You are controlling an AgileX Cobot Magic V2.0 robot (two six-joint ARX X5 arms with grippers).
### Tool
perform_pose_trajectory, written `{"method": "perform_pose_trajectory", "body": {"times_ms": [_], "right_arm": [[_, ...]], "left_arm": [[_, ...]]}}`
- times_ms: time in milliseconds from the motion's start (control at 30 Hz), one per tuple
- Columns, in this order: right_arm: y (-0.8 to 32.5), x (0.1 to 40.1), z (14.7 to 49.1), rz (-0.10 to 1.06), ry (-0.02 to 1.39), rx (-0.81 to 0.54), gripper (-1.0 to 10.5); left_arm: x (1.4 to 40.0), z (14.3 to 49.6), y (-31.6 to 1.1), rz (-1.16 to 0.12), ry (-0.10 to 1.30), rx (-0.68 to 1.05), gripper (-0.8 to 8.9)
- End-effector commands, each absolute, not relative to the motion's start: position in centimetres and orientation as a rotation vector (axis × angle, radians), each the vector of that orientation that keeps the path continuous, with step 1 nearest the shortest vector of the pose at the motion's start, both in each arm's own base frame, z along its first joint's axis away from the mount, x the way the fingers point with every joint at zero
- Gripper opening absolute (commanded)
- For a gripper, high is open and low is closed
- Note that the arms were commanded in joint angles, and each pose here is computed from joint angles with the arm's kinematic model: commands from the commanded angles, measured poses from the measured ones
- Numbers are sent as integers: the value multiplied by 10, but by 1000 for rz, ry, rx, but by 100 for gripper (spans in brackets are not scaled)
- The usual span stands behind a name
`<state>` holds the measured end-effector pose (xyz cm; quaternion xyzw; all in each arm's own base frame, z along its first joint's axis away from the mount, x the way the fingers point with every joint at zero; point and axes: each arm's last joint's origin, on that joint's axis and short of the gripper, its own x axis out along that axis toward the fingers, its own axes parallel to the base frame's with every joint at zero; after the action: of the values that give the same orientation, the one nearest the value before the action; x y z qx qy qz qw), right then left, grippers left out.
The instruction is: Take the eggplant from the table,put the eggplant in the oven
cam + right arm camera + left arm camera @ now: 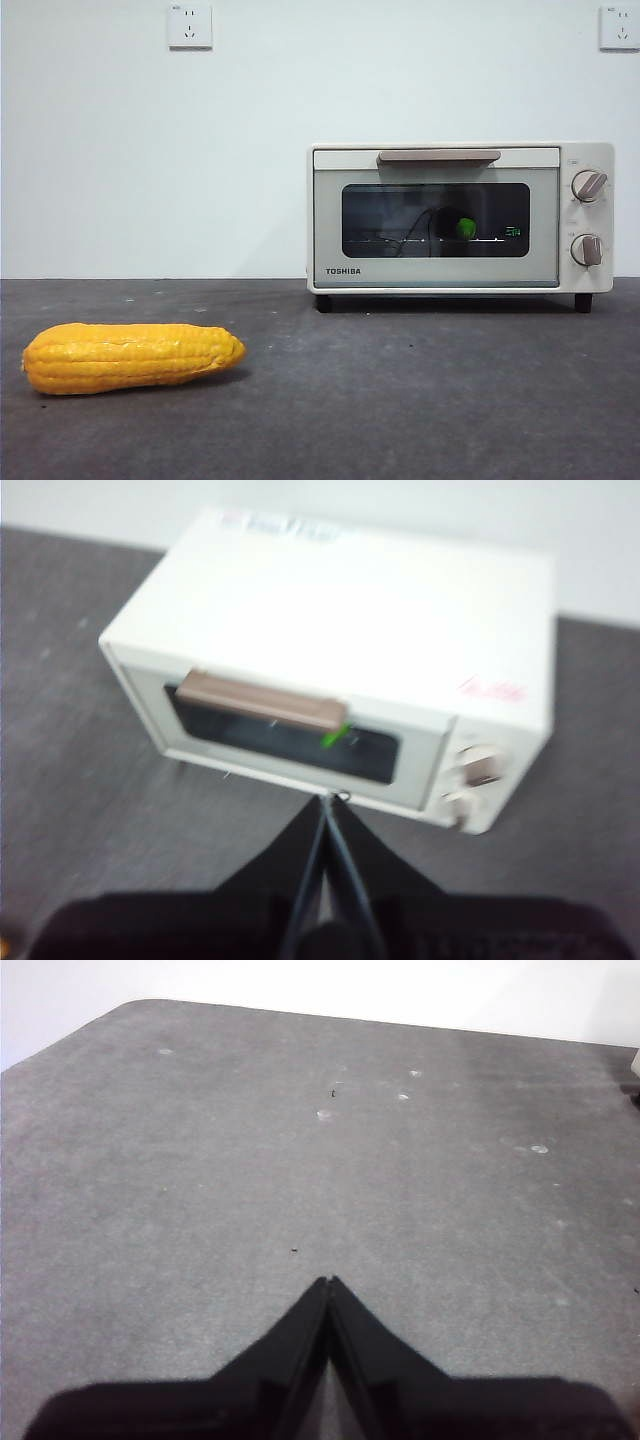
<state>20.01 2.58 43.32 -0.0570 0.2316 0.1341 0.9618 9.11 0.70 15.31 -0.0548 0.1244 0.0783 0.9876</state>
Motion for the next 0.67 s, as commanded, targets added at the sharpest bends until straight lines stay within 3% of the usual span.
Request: {"method": "perform_pose_trajectory", "body": {"times_ms": [33,367,667], "right_arm": [[21,177,445,261,394,-147,1],[5,94,457,167,204,-149,1],[2,62,397,108,59,-159,1]], "left_arm": [[92,151,7,161,248,-121,-4],[92,151,7,162,248,-121,-4],[92,151,7,161,248,-121,-4]]}}
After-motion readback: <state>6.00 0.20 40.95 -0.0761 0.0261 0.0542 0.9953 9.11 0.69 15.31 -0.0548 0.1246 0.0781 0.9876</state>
